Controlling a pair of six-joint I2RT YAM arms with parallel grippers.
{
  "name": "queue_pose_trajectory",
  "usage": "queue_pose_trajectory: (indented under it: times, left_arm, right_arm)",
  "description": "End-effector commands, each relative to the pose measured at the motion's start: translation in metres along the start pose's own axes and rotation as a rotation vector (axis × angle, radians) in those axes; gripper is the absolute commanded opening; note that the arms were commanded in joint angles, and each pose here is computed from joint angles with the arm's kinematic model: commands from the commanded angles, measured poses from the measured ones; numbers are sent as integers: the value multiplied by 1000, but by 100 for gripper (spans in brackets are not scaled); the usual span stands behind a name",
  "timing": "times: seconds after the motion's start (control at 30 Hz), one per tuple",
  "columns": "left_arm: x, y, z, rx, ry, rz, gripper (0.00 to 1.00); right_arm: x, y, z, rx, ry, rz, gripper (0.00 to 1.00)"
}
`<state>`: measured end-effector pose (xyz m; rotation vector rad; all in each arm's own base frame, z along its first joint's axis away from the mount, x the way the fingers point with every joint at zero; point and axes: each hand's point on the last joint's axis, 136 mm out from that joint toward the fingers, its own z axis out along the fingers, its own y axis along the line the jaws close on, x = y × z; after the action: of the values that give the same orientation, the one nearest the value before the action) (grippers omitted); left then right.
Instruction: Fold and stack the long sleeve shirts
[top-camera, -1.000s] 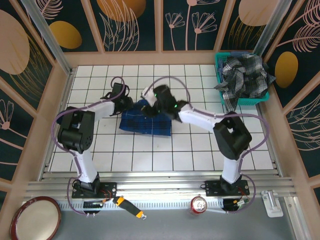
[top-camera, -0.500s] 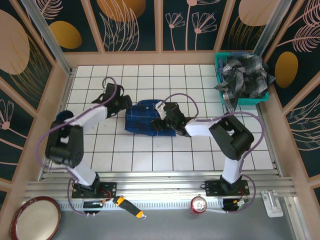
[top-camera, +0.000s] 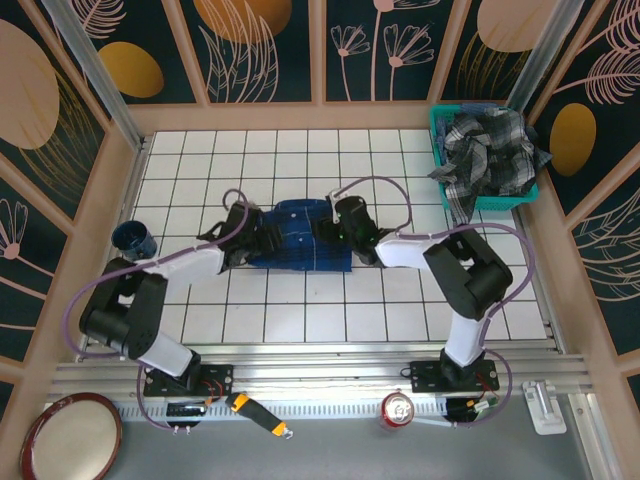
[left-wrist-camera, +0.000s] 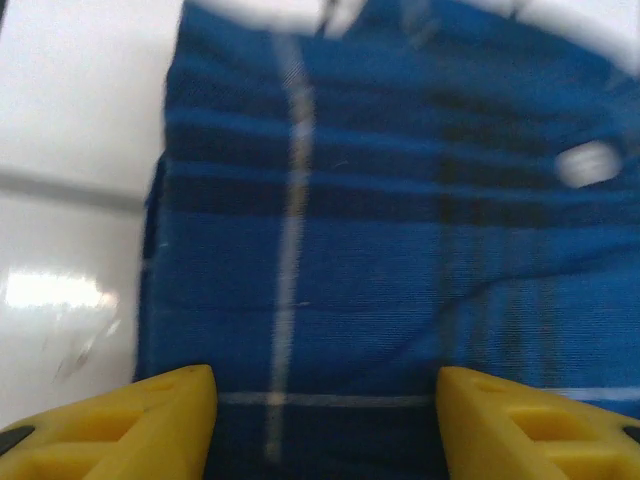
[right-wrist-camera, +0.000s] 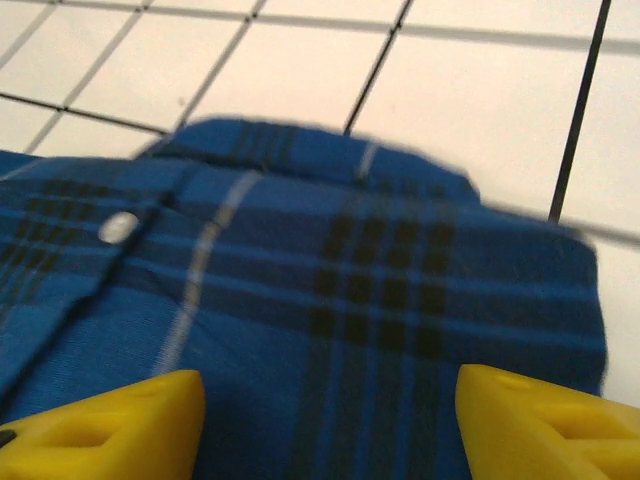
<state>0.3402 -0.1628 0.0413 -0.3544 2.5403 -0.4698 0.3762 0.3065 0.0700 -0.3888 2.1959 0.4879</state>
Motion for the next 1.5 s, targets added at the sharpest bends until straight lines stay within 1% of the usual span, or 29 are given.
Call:
queue_pose_trajectory:
  times: [0.0, 0.07, 0.1, 0.17, 0.27, 0.37, 0.4, 0.43, 0.47, 0.5, 0.57, 0.6, 0.67, 0.7, 0.77, 0.87, 0.93, 1.03, 1.07, 1.1, 1.13, 1.17, 1.2, 1.23, 1.3, 1.37, 1.4, 1.43, 1.47]
  left_arm:
    - [1, 1, 12, 24, -12, -68, 59]
    - [4, 7, 15, 2, -10, -70, 61]
    - [3, 8, 14, -9, -15, -67, 66]
    - [-10, 4, 6, -28, -43, -43, 66]
    - [-42, -12, -21, -30, -126, 1, 72]
    - [-64, -39, -48, -30, -185, 68, 76]
    - [-66, -53, -54, -39, -196, 101, 78]
    - [-62, -70, -57, -35, -193, 139, 82]
    - [-55, -85, -56, -39, -181, 173, 92]
    - [-46, -98, -54, -47, -168, 195, 99]
    - [-24, -116, -44, -53, -130, 218, 99]
    - [-13, -119, -37, -70, -115, 216, 99]
    - [10, -123, -17, -80, -66, 209, 99]
    - [22, -120, -1, -100, -27, 211, 99]
    - [33, -110, 21, -165, 0, 213, 99]
    - [30, -84, 37, -324, -29, 242, 99]
    - [24, -73, 44, -368, -31, 258, 99]
    - [7, -52, 56, -401, -49, 274, 99]
    - [-2, -44, 61, -413, -57, 304, 99]
    - [-14, -39, 66, -418, -70, 363, 99]
    - [-27, -33, 66, -447, -106, 416, 99]
    - [-45, -29, 63, -477, -168, 479, 99]
    - [-61, -28, 63, -472, -203, 544, 99]
    - [-74, -21, 67, -461, -200, 566, 99]
    - [-111, -2, 83, -417, -162, 523, 99]
    - [-144, 16, 95, -386, -124, 438, 96]
    - [-162, 17, 98, -343, -112, 421, 96]
    - [-171, 14, 101, -305, -102, 418, 97]
    - [-183, 13, 102, -295, -103, 414, 99]
  right_arm:
    - [23, 2, 9, 67, -5, 33, 69]
    - [35, -4, 14, 86, 12, 43, 69]
    - [40, -8, 16, 95, 21, 52, 69]
    - [38, -10, 13, 110, 20, 48, 70]
    - [15, -13, -6, 128, -37, 34, 71]
    - [-27, -15, -46, 109, -143, 56, 75]
    - [-36, -21, -60, 109, -169, 81, 85]
    - [-43, -28, -72, 113, -191, 109, 99]
    - [-45, -40, -85, 134, -206, 147, 99]
    - [-46, -56, -97, 165, -216, 194, 99]
    - [-43, -84, -118, 243, -234, 264, 99]
    - [-40, -99, -131, 290, -251, 299, 99]
    - [-32, -111, -149, 318, -278, 328, 99]
    - [-30, -124, -159, 340, -299, 355, 99]
    - [-27, -131, -173, 337, -335, 380, 99]
    - [-22, -135, -185, 339, -346, 392, 99]
    - [-18, -139, -190, 354, -341, 391, 99]
    - [-13, -144, -196, 374, -344, 396, 99]
    - [-13, -146, -198, 381, -347, 402, 99]
    - [-12, -149, -200, 386, -349, 406, 99]
    - [-11, -150, -203, 392, -351, 411, 99]
    - [-11, -153, -206, 403, -354, 413, 99]
    - [-11, -154, -209, 408, -358, 413, 99]
    - [-13, -155, -212, 412, -365, 413, 99]
    - [-16, -156, -218, 420, -378, 407, 99]
    - [-17, -158, -225, 438, -382, 407, 99]
    - [-18, -158, -229, 444, -384, 405, 99]
    - [-18, -159, -232, 453, -383, 406, 99]
    - [-20, -160, -237, 464, -390, 408, 99]
